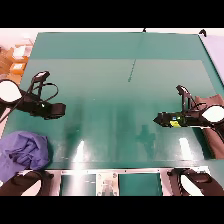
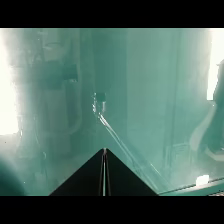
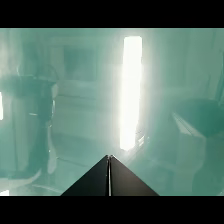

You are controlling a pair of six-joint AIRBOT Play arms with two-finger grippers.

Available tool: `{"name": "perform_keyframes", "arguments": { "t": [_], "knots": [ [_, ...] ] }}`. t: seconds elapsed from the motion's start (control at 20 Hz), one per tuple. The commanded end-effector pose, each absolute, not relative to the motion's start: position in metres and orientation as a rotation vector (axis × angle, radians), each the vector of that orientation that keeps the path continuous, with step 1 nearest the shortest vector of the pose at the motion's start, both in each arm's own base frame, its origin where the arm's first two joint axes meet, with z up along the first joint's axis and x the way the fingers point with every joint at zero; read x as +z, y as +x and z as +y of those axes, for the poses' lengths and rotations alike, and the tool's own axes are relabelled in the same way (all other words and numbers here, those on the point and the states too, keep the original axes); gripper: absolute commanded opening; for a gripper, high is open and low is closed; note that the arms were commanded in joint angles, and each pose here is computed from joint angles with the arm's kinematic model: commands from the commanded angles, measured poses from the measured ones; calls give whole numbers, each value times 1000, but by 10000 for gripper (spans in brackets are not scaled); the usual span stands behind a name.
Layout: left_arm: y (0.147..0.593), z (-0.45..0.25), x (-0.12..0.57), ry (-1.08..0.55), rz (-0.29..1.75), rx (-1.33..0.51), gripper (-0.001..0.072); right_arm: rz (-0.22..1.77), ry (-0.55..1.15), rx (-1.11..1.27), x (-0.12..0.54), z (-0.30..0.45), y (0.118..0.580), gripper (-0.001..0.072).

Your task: Fold the shirts.

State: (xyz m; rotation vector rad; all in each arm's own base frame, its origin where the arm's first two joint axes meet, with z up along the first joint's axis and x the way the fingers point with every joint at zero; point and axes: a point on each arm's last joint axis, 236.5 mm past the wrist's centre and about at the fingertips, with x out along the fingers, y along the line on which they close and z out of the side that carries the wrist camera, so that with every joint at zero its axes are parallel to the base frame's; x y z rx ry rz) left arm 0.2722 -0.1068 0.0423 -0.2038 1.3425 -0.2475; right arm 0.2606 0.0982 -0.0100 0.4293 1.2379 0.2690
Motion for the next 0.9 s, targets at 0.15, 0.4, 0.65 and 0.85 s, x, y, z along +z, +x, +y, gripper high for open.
{"name": "perform_keyframes", "arguments": {
  "t": [0.15,0.4,0.65,0.85],
  "knots": [
    [259,-88,37,-145,1406,-183,24,1238,429,270,-10,99,260,16],
    [232,46,40,177,1489,378,720,1238,429,270,-10,99,260,17],
    [168,89,-27,87,1707,534,720,1238,429,270,-10,99,260,16],
    [146,99,-77,-84,1729,485,720,1238,429,270,-10,99,260,16]
  ]
}}
